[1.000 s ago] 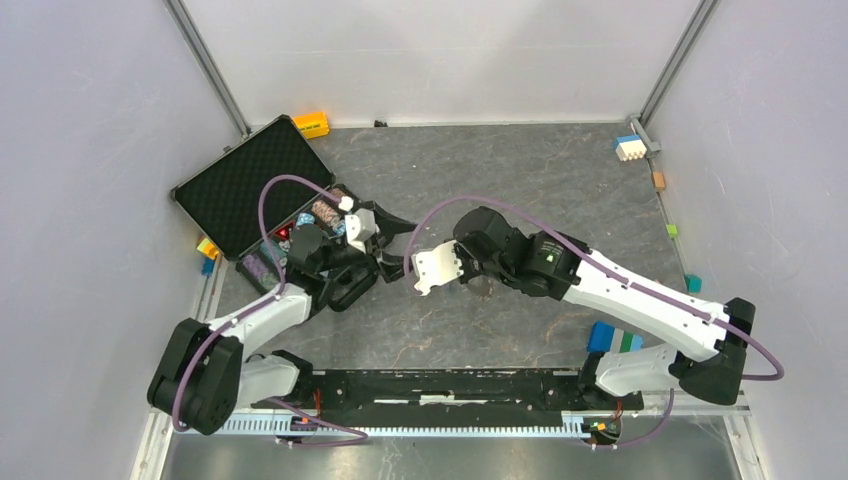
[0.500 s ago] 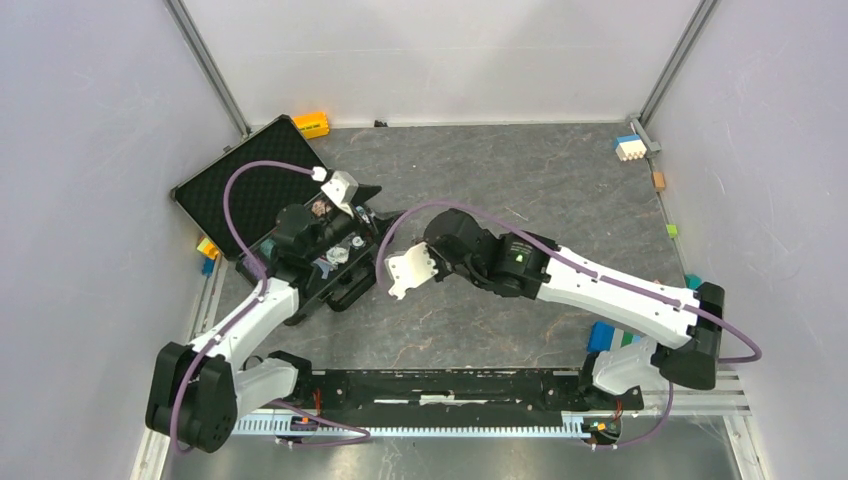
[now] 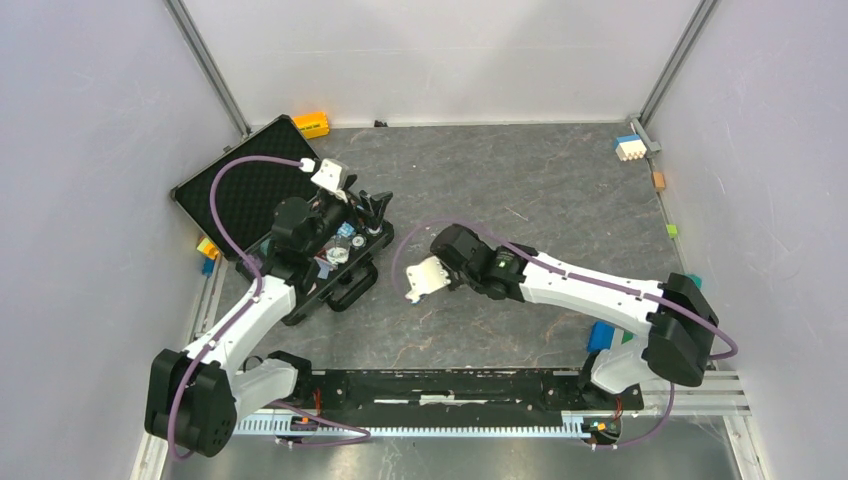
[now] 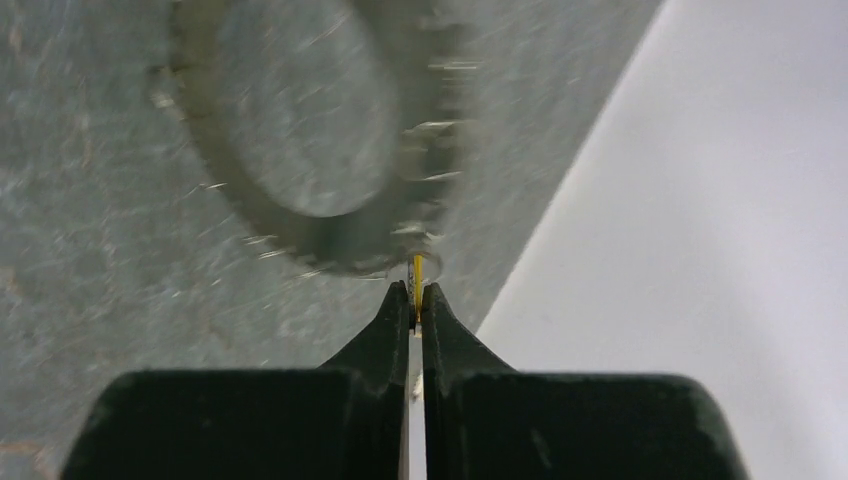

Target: Put the keys on the keyring

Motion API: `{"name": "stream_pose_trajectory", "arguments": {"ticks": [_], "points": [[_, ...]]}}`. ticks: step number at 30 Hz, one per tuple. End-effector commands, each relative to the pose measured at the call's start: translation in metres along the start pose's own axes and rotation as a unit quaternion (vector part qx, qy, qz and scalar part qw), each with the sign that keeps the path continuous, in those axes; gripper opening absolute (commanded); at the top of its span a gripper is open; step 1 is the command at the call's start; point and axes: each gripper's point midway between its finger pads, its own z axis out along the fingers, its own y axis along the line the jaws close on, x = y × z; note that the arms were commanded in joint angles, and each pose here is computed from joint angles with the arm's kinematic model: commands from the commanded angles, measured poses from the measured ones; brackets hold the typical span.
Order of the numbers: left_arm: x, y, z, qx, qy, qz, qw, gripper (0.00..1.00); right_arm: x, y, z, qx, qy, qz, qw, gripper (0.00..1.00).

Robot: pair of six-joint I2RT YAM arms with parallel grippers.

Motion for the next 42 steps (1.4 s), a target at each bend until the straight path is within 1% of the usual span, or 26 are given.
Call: {"name": "stream_pose_trajectory", "arguments": {"ticks": [1,9,19,26,34,42], "points": [[-0.017,0.003,-0.001,-0.003,-0.023,0.028,0.999,1.00,0.026,0.027,0.021,-0.012,0.029,0.017,0.999,0.00],[-0.014,-0.007,-0.001,0.024,-0.024,0.018,0.999,1.00,0.075,0.041,0.046,-0.040,0.085,0.034,0.995,0.00],[-0.011,-0.013,-0.001,0.042,-0.020,0.016,0.999,1.00,0.101,0.068,0.064,-0.084,0.119,0.029,0.989,0.00],[-0.009,-0.016,-0.001,0.050,-0.017,0.014,0.998,1.00,0.131,0.086,0.077,-0.102,0.158,0.027,0.982,0.00],[-0.006,-0.018,0.000,0.057,-0.013,0.011,0.998,1.00,0.161,0.099,0.081,-0.115,0.199,0.027,0.973,0.00],[-0.005,-0.019,-0.001,0.059,-0.012,0.009,0.998,1.00,0.183,0.118,0.086,-0.135,0.224,0.034,0.965,0.01]]}}
